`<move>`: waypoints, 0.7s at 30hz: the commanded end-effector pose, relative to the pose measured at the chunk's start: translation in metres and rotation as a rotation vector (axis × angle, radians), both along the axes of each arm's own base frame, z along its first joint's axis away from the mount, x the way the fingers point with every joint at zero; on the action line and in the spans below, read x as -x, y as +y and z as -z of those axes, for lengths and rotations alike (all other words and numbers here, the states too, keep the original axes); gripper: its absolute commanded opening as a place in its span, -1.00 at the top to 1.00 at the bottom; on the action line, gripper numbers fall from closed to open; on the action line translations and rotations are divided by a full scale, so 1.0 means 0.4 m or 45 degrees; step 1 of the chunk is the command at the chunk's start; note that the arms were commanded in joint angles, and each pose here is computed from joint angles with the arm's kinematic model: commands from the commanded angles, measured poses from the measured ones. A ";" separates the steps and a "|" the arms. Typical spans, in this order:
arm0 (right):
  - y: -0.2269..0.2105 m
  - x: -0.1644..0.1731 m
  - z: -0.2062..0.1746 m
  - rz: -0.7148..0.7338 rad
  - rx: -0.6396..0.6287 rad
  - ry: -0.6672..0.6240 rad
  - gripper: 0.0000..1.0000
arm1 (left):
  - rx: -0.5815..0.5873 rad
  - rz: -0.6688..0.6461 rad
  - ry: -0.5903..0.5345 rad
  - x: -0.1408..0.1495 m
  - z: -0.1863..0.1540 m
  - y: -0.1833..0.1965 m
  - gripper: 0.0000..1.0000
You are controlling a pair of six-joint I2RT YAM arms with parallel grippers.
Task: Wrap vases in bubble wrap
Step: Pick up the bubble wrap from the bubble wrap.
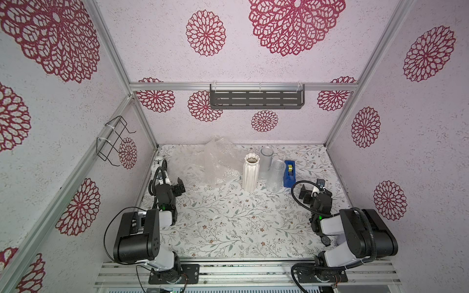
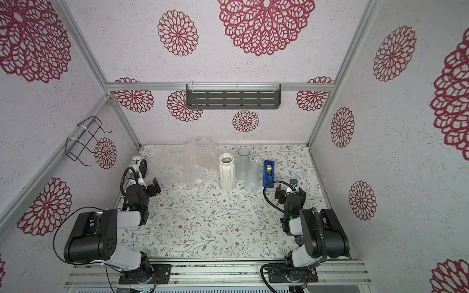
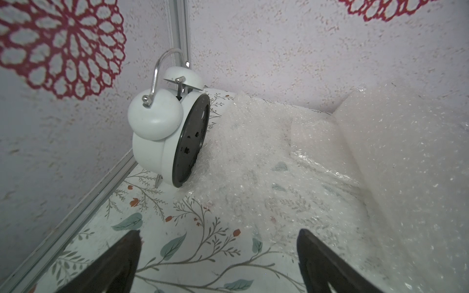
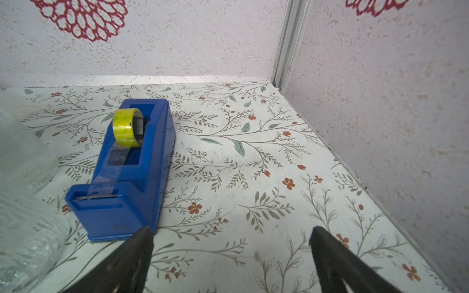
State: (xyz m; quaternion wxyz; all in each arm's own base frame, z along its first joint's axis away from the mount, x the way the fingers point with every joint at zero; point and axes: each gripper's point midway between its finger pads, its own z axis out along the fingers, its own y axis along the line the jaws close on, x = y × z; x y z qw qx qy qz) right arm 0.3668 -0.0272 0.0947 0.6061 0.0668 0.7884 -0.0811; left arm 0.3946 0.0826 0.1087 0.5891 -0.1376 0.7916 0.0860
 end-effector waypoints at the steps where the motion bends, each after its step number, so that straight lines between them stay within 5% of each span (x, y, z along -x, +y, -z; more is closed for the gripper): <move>1: 0.001 -0.023 -0.047 0.008 0.005 -0.085 -0.97 | -0.030 0.003 -0.047 -0.019 -0.029 -0.001 -0.96; 21: 0.033 -0.012 -0.055 -0.095 0.027 -0.106 -0.97 | -0.092 0.076 -0.074 -0.009 -0.068 -0.041 -0.95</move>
